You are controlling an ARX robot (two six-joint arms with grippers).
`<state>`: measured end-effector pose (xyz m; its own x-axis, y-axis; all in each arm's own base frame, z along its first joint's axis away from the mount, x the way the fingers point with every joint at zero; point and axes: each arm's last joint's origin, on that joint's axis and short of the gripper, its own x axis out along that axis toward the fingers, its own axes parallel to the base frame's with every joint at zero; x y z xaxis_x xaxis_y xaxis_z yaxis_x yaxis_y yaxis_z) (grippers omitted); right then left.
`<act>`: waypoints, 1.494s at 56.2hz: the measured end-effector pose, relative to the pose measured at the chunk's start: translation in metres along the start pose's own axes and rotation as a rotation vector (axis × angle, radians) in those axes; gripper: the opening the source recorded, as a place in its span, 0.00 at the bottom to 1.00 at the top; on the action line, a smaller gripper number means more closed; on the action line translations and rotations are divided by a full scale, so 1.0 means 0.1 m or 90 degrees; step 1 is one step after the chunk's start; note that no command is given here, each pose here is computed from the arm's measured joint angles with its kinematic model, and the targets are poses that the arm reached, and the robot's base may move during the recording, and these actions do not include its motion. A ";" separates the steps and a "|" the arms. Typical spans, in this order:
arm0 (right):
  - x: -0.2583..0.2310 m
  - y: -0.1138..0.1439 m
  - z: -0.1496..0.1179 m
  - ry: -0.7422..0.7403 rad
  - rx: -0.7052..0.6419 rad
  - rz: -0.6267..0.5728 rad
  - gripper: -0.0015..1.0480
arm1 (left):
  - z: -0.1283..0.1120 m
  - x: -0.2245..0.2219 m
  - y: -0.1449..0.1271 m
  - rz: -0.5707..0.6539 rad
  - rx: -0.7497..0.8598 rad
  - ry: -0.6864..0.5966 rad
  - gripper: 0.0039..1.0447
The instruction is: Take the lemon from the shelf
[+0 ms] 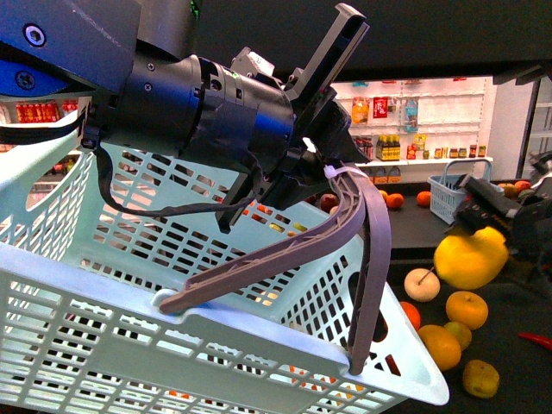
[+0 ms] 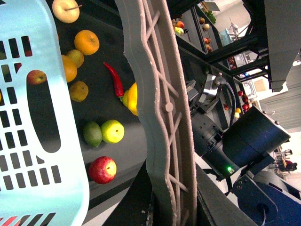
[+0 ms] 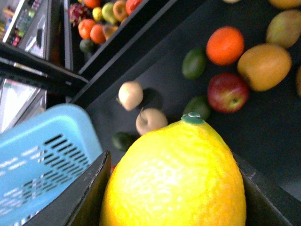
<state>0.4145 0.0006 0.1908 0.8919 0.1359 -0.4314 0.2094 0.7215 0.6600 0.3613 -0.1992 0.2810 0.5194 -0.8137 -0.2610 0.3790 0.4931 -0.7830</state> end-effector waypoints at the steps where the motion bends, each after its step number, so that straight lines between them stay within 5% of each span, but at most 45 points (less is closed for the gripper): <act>1: 0.01 0.04 -0.04 0.008 -0.002 0.003 0.62 | 0.00 0.00 0.00 0.000 0.000 0.000 0.10; 14: 0.04 0.44 -0.47 0.068 -0.026 0.050 0.62 | 0.00 0.00 0.00 -0.002 0.000 0.002 0.10; 30: 0.05 0.65 -0.69 0.098 -0.045 0.071 0.62 | 0.00 0.00 0.00 0.000 0.000 0.000 0.10; 44: 0.05 0.71 -0.67 0.086 -0.037 0.124 0.98 | 0.00 0.00 0.00 -0.001 -0.001 0.001 0.10; 61: 0.02 0.19 -0.15 -0.005 0.028 0.090 0.98 | 0.00 0.00 0.00 0.004 0.000 -0.003 0.10; 69: 0.09 -0.31 0.12 -0.068 0.037 -0.026 0.98 | 0.00 0.00 0.00 -0.001 -0.004 0.002 0.10; 74: 0.25 -0.69 0.10 -0.077 0.036 -0.119 0.98 | 0.00 0.00 0.00 -0.003 -0.003 0.004 0.10; 84: 0.63 -1.34 -0.39 0.009 0.004 -0.253 0.98 | 0.00 0.00 0.00 0.001 -0.003 0.001 0.10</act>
<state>0.4274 -0.0610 0.0516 0.7356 -0.1436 -0.6620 0.5393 0.7155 0.4440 0.3612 -0.1995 0.2809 0.5188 -0.8137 -0.2623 0.3747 0.4922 -0.7857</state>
